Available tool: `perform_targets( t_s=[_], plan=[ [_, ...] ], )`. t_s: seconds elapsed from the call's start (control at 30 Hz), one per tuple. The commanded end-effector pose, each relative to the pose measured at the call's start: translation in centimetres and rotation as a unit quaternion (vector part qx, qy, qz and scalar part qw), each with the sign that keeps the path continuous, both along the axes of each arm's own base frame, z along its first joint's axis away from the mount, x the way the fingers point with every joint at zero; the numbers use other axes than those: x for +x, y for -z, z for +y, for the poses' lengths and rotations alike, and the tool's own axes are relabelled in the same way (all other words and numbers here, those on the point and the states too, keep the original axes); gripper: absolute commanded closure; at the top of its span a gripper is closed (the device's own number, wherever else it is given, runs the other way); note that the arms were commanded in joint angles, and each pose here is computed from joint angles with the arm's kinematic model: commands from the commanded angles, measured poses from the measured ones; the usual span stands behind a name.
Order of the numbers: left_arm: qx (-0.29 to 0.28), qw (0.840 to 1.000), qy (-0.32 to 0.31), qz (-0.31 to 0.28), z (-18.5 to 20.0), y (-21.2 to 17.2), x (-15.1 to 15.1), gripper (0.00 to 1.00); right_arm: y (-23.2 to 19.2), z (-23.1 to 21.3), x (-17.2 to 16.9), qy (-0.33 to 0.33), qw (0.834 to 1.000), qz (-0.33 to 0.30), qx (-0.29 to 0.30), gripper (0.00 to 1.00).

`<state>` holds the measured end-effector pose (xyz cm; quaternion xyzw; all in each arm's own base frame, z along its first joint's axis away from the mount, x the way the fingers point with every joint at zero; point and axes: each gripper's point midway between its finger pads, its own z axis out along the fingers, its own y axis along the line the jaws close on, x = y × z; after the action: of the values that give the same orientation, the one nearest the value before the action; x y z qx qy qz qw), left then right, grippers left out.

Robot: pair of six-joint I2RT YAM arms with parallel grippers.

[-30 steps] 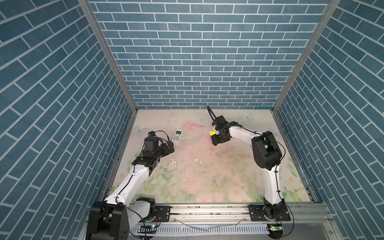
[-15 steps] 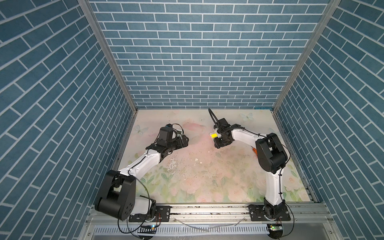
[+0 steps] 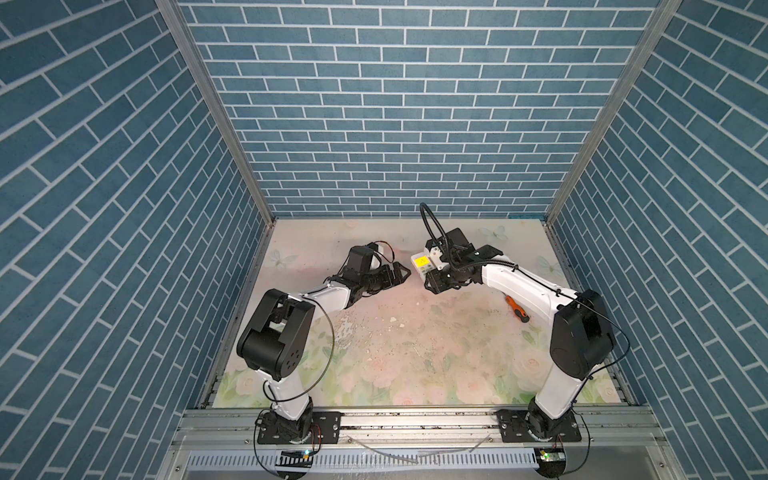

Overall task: Unload the batteries from the remote control
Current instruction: 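Lift the remote with the right gripper while the left gripper reaches toward it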

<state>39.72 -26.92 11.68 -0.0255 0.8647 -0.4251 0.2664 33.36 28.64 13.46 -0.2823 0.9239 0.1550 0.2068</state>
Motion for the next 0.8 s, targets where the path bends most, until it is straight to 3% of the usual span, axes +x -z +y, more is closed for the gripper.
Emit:
perform_targets(
  t_s=[0.0,0.27,0.47,0.77],
  plan=[
    [-0.052,0.997,0.017,-0.046,-2.3,-3.7,0.6,0.0,-0.6,0.1,-1.7,-0.029,1.0,0.006,-0.005,0.8],
    [-0.073,0.996,0.005,-0.054,-2.4,-4.2,0.2,0.0,-1.5,0.5,-1.8,-0.03,1.0,-0.004,0.002,0.81],
    [-0.076,0.996,0.01,-0.046,-2.9,-3.4,0.6,0.28,-2.7,1.0,-2.2,-0.039,0.999,-0.01,0.015,0.82],
    [-0.093,0.995,0.014,-0.044,-4.4,-3.5,1.2,0.41,-3.2,1.6,-2.3,-0.047,0.999,-0.013,0.023,0.84]
  ],
)
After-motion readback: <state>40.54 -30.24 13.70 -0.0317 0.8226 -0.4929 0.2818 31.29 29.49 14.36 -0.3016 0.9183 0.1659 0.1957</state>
